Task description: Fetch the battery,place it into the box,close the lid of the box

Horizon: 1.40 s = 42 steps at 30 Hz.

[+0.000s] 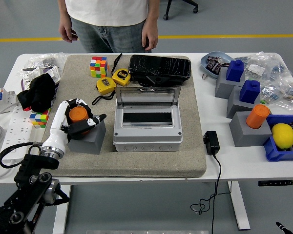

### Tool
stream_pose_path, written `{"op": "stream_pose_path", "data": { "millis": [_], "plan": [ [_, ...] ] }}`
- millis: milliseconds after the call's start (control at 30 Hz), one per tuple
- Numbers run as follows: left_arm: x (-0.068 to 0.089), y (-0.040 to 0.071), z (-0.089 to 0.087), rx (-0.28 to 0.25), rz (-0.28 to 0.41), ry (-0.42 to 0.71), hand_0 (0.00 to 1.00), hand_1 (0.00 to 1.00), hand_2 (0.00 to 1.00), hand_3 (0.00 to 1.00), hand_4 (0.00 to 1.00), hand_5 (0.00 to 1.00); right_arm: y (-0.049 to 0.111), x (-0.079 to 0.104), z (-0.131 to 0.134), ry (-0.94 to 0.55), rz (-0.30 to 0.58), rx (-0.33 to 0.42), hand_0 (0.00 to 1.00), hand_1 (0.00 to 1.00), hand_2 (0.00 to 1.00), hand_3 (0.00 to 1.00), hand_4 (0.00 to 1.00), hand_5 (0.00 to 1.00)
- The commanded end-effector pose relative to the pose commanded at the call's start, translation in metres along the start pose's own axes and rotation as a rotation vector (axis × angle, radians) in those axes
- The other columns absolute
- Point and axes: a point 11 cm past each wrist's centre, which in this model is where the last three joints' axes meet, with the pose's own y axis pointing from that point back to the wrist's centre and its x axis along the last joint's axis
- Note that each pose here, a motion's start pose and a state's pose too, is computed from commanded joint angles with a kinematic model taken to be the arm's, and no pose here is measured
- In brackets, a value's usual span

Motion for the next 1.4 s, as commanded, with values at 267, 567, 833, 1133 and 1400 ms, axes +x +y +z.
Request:
{"op": "stream_pose_path", "data": {
  "millis": [267,567,833,1133,1400],
  "plan": [
    [0.002,0.001,-0.004,0.004,0.029,0.072,0.055,0.002,0.027,0.043,0.998,0.044,0.000,0.000,0.001,0.003,0.002,-0.002,0.998,0.862,0.775,0.796,0.998,0.998],
    [0.003,0.000,0.000,-0.010,0.043,0.077,0.038,0.002,0.003,0.011,0.998,0.100,0.000,0.001,0.001,0.001,0.002,0.000,0.998,0.862,0.774,0.795,0.998,0.998],
    [0.006,-0.008,0.019,-0.063,0.053,0.070,0.037,0.002,0.003,0.011,0.998,0.105,0.000,0.000,0.001,-0.003,0.002,-0.002,0.998,0.862,0.773,0.795,0.998,0.998],
    [0.002,-0.013,0.061,-0.181,0.030,-0.018,0.037,0.002,0.002,0.008,0.998,0.120,0.000,0.001,0.001,-0.006,0.005,-0.006,0.998,0.862,0.774,0.795,0.998,0.998],
    [-0.038,-0.002,0.118,-0.413,-0.096,-0.267,0.039,0.002,0.002,0.002,0.998,0.342,0.000,0.002,-0.001,-0.011,0.006,-0.002,0.998,0.860,0.773,0.795,0.998,0.998]
  ]
}}
